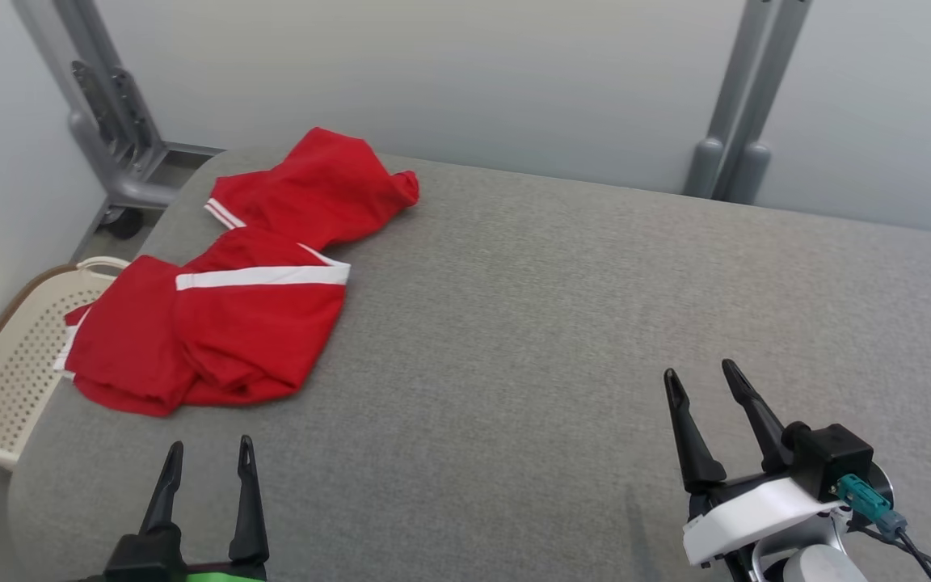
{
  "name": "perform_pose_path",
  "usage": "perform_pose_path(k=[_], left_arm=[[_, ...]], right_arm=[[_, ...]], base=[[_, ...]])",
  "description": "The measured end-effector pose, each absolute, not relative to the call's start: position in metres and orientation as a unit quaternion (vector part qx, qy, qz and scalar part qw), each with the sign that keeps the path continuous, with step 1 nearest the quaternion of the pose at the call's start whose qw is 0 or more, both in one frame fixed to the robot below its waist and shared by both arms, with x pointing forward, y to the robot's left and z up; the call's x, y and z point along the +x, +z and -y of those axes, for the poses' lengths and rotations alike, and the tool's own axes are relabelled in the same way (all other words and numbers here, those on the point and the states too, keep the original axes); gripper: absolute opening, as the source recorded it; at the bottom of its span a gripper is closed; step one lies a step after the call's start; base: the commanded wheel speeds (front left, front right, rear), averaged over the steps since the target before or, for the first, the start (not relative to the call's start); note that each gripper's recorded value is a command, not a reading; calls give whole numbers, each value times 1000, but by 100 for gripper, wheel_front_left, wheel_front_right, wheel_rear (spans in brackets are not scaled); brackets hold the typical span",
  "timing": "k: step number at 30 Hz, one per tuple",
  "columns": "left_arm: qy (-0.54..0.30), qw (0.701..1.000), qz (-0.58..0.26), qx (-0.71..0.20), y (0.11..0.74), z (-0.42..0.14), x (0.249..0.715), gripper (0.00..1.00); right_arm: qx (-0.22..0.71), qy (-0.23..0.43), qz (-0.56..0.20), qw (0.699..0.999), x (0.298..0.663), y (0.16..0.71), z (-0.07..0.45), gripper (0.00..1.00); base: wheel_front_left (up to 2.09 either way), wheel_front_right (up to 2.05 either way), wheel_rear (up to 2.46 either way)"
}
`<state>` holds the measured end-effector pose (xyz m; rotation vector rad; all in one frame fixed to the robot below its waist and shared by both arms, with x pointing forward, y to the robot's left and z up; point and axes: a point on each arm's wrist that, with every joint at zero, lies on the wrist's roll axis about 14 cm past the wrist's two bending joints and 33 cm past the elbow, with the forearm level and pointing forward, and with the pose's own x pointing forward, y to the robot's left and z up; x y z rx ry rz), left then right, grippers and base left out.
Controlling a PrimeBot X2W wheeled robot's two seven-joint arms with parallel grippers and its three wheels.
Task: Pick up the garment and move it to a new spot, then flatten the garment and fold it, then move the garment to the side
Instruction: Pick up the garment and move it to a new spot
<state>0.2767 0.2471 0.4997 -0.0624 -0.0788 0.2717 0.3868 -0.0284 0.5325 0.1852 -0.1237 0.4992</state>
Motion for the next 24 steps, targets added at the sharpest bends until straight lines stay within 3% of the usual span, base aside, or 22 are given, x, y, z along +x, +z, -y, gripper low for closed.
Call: perform_pose_path(k=[12,24], left_arm=[[229,972,44,-38,494,-288,215,100],[198,978,57,-35,509,-287,231,100]], right_arm=[[99,331,57,937,373,540,-32,100],[96,306,60,945,371,539,-12,100]], base=[[0,0,0],[0,0,0]])
